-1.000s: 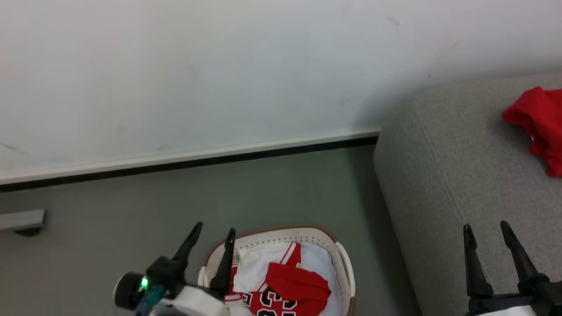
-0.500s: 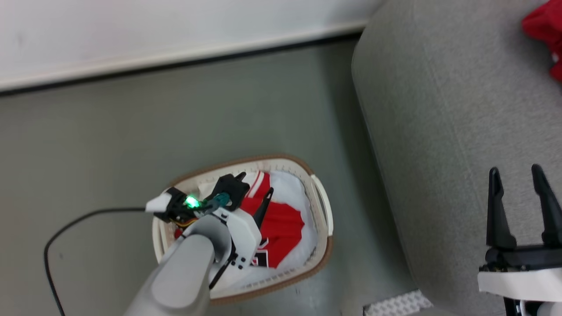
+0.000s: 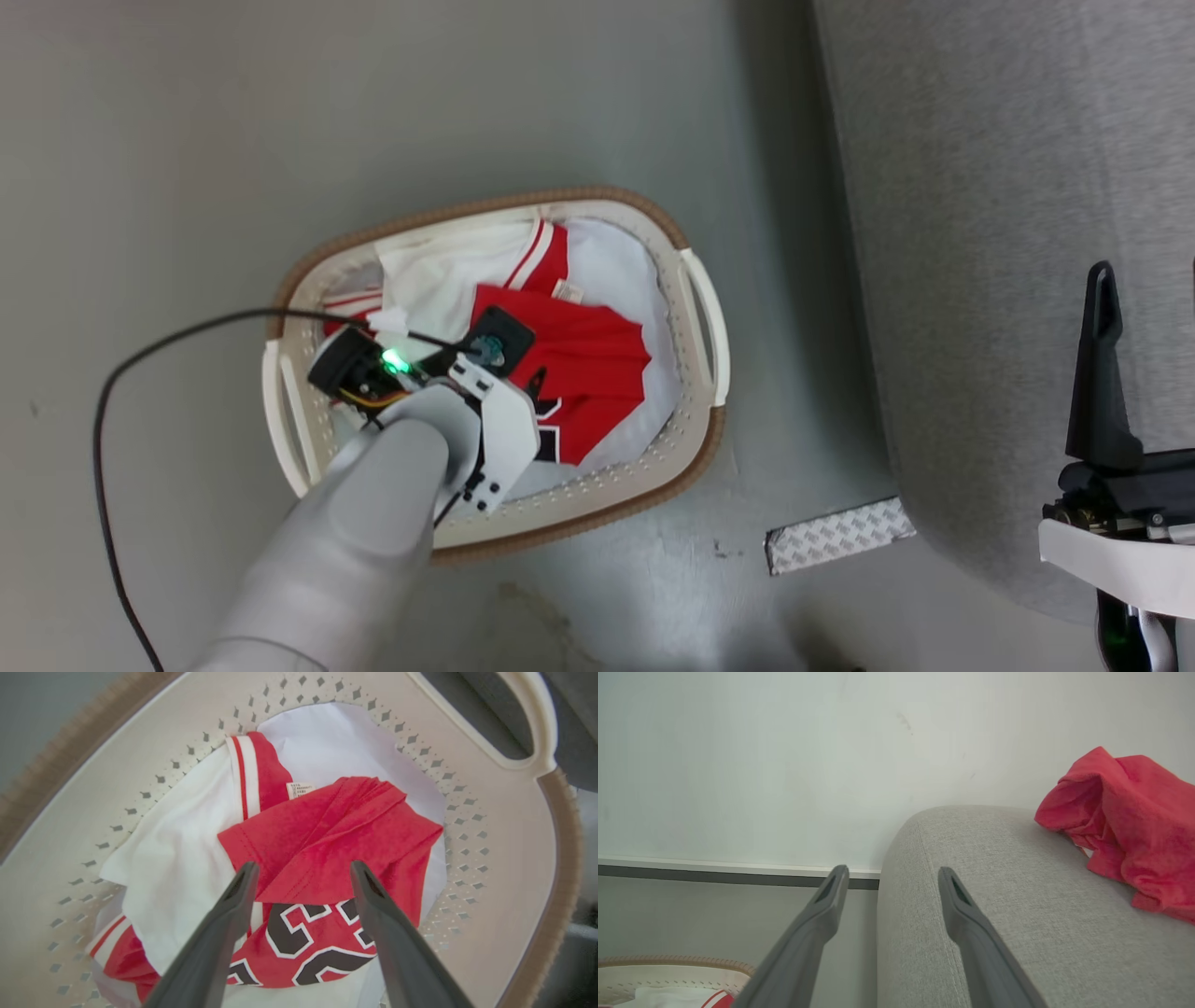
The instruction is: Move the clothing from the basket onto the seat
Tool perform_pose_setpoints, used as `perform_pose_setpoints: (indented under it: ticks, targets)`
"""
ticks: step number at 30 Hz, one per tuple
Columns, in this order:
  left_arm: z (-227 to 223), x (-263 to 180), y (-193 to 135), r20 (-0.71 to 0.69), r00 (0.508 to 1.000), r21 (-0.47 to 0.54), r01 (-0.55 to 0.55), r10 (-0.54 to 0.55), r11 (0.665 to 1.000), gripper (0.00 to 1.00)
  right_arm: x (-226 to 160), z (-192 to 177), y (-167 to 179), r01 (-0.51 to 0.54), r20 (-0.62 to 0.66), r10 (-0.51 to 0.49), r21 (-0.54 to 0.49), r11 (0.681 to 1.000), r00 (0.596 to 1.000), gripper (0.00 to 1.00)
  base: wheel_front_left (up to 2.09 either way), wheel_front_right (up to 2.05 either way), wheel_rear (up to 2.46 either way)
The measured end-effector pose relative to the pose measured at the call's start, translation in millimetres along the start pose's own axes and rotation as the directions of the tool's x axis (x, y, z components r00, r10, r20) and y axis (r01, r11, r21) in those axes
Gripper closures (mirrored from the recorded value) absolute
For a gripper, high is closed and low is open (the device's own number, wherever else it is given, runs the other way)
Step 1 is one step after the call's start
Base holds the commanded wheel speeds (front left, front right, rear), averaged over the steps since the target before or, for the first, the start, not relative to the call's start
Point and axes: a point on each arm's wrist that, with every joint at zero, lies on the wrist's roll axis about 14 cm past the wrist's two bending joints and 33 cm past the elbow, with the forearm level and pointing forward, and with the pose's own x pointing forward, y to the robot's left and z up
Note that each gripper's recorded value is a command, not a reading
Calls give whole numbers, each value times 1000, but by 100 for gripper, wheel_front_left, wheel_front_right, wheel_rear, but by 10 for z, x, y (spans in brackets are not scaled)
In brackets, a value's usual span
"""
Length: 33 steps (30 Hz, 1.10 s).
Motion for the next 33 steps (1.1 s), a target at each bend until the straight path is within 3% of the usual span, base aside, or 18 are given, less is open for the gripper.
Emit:
perform_pose_setpoints:
  ticks: [10, 19, 20, 21, 22, 27, 33]
  targets:
    - [-362, 336, 139, -70, 997, 1, 24, -24, 1000, 0, 172, -369, 171, -45, -57, 45, 4, 999, 997, 0, 0, 0, 0]
    - [-488, 456, 83, -91, 994, 20, 61, -59, 998, 0, 85, -544, 87, -20, -113, 19, -8, 1000, 993, 0, 0, 0, 0]
    - [-498, 460, 64, -92, 994, 22, 68, -65, 997, 26, 79, -549, 73, -16, -115, 15, -9, 1000, 993, 0, 0, 0, 0]
    - [-504, 463, 51, -93, 993, 23, 72, -69, 997, 68, 81, -543, 61, -13, -113, 12, -12, 1000, 994, 0, 0, 0, 0]
    - [-506, 466, 37, -91, 993, 25, 76, -74, 997, 100, 83, -537, 54, -12, -111, 10, -14, 1000, 994, 0, 0, 0, 0]
    - [-506, 458, -56, -85, 991, 31, 102, -99, 994, 100, 80, -520, 35, -7, -107, 5, -18, 1000, 994, 0, 0, 0, 0]
    - [-259, 412, -60, 18, 996, -77, 90, -89, 993, 100, 163, -419, 87, -20, -68, 20, 2, 1000, 998, 0, 0, 0, 0]
